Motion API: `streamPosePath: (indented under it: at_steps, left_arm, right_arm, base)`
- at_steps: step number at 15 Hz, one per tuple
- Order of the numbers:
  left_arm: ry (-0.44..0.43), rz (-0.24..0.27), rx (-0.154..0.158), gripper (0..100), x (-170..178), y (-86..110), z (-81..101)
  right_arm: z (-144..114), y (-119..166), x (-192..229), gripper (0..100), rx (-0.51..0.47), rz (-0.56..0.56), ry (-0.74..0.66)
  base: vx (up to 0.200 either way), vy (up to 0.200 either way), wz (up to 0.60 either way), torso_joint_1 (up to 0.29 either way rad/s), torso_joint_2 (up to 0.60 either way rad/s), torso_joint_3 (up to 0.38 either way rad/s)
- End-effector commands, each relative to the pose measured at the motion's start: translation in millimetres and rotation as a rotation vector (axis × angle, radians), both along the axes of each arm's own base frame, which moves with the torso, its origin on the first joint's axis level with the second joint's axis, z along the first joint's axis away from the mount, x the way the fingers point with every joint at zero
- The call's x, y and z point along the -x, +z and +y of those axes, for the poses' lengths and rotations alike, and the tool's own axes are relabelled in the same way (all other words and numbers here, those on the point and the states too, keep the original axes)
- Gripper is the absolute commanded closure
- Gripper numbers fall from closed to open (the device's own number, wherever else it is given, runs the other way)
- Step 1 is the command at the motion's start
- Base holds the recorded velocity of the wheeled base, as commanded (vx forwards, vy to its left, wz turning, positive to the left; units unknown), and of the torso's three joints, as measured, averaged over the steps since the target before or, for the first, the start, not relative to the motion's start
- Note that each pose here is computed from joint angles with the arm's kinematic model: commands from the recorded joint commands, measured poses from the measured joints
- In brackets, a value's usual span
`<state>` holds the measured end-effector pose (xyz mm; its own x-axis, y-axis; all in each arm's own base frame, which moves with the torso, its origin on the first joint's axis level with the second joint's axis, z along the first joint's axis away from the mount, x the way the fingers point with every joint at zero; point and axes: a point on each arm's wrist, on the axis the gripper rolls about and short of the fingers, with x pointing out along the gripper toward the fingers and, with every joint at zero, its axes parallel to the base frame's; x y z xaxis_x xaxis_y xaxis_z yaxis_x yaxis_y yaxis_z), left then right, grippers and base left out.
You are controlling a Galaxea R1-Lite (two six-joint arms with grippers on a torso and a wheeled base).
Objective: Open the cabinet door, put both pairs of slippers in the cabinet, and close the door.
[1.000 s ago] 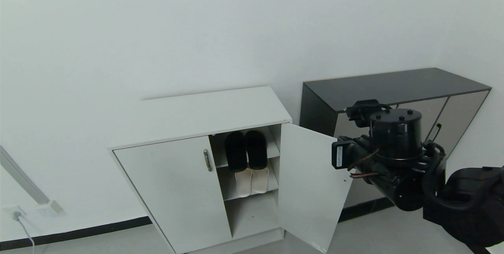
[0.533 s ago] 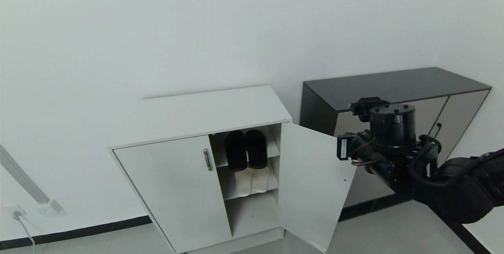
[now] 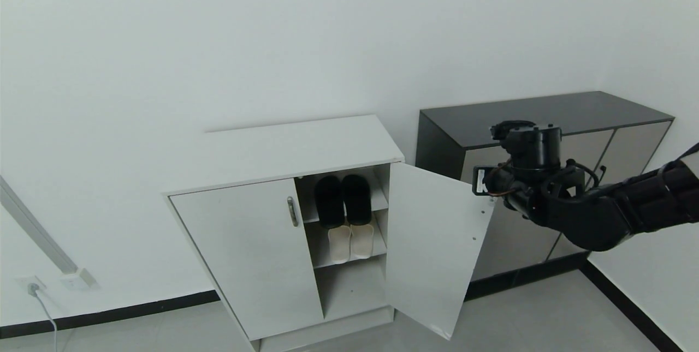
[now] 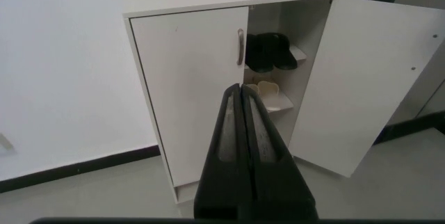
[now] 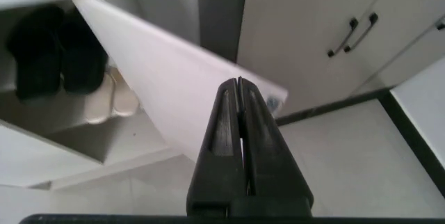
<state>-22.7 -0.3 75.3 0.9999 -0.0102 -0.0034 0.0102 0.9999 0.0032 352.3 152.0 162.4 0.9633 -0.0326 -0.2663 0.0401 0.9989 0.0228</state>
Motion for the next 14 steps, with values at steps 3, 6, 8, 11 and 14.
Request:
streamPosePath:
  at_steps: [3, 6, 8, 11, 14]
  left_arm:
    - [-0.001, 0.000, 0.000, 100, 0.0, 0.0, 0.0]
    - [-0.001, 0.000, 0.000, 100, 0.0, 0.0, 0.0]
    - [0.001, 0.000, 0.000, 100, 0.0, 0.0, 0.0]
    - [-0.001, 0.000, 0.002, 100, 0.0, 0.0, 0.0]
    - [-0.001, 0.000, 0.003, 100, 0.0, 0.0, 0.0]
  right_arm:
    - [-18.9, -23.5, -49.8, 100, -0.022, 0.033, -0.054]
    - [-35.3, -37.6, -72.8, 100, -0.027, 0.043, -0.086]
    - [-37.3, -44.4, -76.9, 100, -0.027, 0.056, -0.081]
    - [-37.7, -51.1, -80.5, 100, -0.024, 0.068, -0.083]
    - [-37.2, -56.9, -82.1, 100, -0.021, 0.079, -0.083]
  base:
    - [0.000, 0.000, 0.00, 0.000, 0.00, 0.000]
    - [0.000, 0.000, 0.00, 0.000, 0.00, 0.000]
    - [0.000, 0.000, 0.00, 0.000, 0.00, 0.000]
    - [0.000, 0.000, 0.00, 0.000, 0.00, 0.000]
    - [0.000, 0.000, 0.00, 0.000, 0.00, 0.000]
